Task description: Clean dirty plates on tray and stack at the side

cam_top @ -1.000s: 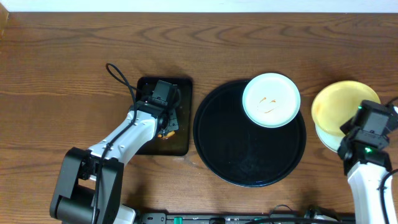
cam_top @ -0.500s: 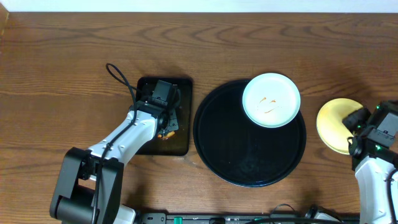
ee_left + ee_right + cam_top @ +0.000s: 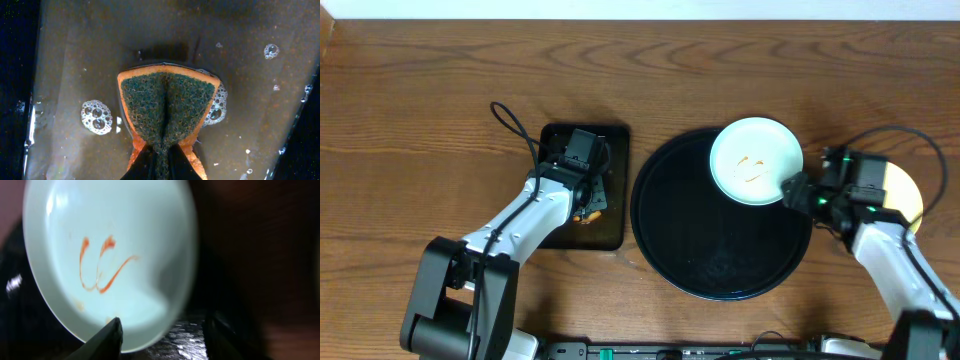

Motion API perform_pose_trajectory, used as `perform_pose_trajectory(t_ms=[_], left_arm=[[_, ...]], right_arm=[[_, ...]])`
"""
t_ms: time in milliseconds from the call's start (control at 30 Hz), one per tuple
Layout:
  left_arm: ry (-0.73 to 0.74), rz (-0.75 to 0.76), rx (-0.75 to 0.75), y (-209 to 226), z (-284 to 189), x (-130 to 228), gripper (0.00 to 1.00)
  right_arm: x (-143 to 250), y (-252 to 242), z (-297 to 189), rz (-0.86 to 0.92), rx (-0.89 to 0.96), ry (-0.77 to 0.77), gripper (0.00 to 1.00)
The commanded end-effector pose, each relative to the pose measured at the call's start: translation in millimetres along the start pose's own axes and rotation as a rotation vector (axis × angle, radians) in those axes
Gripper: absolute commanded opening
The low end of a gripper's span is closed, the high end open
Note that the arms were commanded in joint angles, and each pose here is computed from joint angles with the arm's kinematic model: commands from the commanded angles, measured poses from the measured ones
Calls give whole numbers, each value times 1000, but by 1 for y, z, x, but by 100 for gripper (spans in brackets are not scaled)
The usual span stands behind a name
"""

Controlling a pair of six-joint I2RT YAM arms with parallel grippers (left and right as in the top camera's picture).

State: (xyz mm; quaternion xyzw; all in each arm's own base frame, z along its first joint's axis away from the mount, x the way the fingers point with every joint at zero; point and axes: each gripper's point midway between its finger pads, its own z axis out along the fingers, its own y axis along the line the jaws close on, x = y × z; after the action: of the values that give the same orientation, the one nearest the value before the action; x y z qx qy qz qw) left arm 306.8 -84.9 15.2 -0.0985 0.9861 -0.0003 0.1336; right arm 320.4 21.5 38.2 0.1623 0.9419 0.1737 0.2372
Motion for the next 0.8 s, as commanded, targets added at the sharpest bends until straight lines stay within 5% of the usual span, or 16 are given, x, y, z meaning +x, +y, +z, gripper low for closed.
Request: perform_pose_trajectory(t_ms=[0, 167, 267, 400, 767], left_arm=[[5, 1, -14, 4, 2, 1, 7], [6, 1, -14, 4, 2, 1, 7], [7, 2, -15, 4, 2, 1, 7], [7, 2, -15, 4, 2, 1, 8], [-68, 40, 94, -16, -31, -9, 7]], right_arm=[[13, 15, 20, -50, -30, 66, 45], [27, 15, 42, -31, -13, 117, 36], [31, 15, 44, -23, -11, 130, 15], [37, 17, 44, -30, -10, 150, 6], [75, 46, 46, -177, -47, 258, 1]])
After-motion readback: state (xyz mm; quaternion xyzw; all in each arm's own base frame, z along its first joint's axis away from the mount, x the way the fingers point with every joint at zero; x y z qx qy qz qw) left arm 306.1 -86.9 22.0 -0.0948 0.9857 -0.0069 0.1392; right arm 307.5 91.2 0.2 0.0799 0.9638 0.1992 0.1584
